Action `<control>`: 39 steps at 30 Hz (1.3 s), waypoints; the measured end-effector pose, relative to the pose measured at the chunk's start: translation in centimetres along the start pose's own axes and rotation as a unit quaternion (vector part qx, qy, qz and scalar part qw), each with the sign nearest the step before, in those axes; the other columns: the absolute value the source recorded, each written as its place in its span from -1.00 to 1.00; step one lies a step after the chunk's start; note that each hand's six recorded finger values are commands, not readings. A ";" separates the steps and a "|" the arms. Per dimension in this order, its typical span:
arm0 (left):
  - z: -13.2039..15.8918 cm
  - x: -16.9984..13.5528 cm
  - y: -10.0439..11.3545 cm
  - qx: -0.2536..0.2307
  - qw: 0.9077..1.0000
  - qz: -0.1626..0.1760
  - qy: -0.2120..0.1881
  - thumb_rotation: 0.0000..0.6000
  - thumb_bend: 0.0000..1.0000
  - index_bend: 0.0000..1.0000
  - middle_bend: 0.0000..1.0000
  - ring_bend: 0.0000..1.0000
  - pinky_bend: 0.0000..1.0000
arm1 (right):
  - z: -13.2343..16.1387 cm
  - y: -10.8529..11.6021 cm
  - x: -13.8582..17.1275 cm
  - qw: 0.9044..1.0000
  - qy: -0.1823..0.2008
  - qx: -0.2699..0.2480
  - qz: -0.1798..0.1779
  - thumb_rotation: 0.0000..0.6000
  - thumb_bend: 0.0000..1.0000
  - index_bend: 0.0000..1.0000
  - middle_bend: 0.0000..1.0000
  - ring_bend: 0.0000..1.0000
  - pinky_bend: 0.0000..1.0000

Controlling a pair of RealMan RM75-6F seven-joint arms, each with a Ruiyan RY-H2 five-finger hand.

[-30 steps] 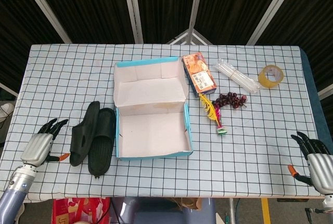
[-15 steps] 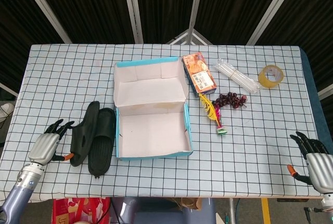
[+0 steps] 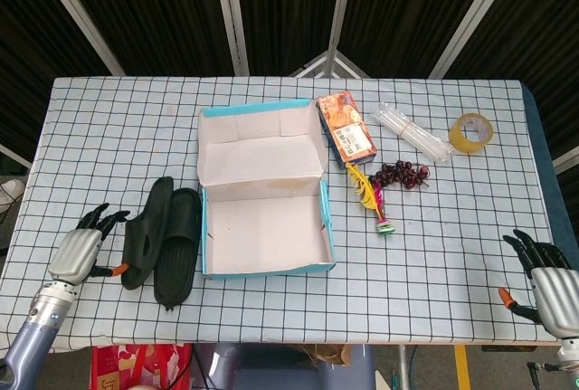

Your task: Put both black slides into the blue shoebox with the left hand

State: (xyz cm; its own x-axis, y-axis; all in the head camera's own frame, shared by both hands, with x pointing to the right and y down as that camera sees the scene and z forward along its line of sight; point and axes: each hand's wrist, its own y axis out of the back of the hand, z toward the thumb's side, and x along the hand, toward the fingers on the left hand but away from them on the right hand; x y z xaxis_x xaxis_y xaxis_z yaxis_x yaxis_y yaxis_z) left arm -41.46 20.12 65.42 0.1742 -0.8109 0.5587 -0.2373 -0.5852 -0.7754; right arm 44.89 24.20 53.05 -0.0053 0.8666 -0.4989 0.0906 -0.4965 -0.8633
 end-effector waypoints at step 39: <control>-0.1 0.4 1.8 0.024 1.000 0.017 0.000 1.00 -0.07 -0.49 -0.20 -0.89 -0.80 | 0.0 0.2 0.2 1.000 -0.001 -0.002 0.003 1.00 -0.38 -0.70 -0.77 -0.64 -0.72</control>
State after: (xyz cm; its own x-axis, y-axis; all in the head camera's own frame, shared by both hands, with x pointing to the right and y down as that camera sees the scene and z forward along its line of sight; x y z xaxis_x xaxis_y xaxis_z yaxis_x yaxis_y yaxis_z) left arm -41.95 18.80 64.29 0.1669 -0.8305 0.5315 -0.1973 -0.5563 -0.8072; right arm 44.89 24.30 52.79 -0.0058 0.8635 -0.5044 0.0951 -0.5016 -0.8598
